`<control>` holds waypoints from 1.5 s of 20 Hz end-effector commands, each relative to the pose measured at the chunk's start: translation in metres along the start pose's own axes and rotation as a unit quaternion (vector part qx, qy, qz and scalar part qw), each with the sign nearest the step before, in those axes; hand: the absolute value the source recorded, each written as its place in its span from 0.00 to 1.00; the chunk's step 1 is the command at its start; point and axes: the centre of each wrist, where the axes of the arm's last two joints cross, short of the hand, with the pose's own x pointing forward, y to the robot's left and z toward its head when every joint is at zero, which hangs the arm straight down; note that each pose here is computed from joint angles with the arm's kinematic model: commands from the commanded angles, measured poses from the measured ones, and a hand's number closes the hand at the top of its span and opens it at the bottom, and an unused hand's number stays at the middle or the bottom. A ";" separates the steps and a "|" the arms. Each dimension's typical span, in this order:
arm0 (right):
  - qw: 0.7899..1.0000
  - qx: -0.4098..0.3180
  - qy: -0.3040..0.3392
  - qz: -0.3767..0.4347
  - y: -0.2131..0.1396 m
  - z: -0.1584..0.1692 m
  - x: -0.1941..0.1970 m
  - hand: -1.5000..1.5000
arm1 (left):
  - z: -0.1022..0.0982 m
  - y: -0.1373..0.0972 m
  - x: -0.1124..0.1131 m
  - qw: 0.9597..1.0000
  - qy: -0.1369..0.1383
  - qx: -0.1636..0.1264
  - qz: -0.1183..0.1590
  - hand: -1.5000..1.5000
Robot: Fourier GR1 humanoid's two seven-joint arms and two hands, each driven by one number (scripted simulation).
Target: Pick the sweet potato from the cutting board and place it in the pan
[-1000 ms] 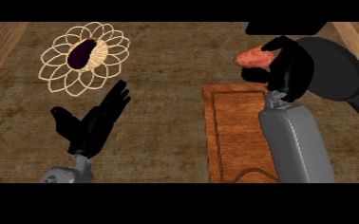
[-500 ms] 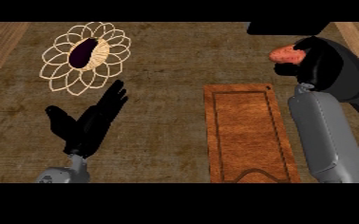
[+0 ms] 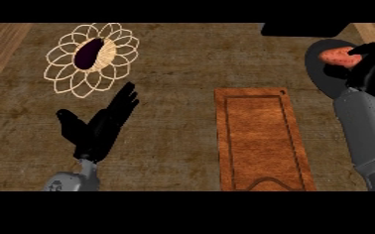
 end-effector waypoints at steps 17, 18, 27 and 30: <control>0.988 0.092 0.111 0.056 -0.026 -0.054 -0.099 0.00 | -0.004 -0.012 0.006 1.000 -0.009 -0.021 -0.001 0.50; 0.989 0.092 0.114 0.028 -0.025 -0.055 -0.092 0.00 | -0.006 -0.002 0.003 1.000 -0.003 -0.020 -0.001 0.50; 0.974 0.016 0.111 -0.199 -0.029 -0.061 -0.078 0.00 | -0.006 -0.009 -0.006 1.000 0.000 -0.012 0.003 0.50; 0.959 0.034 0.130 -0.249 -0.039 -0.064 -0.107 0.00 | -0.002 -0.006 0.000 1.000 -0.009 -0.005 -0.001 0.50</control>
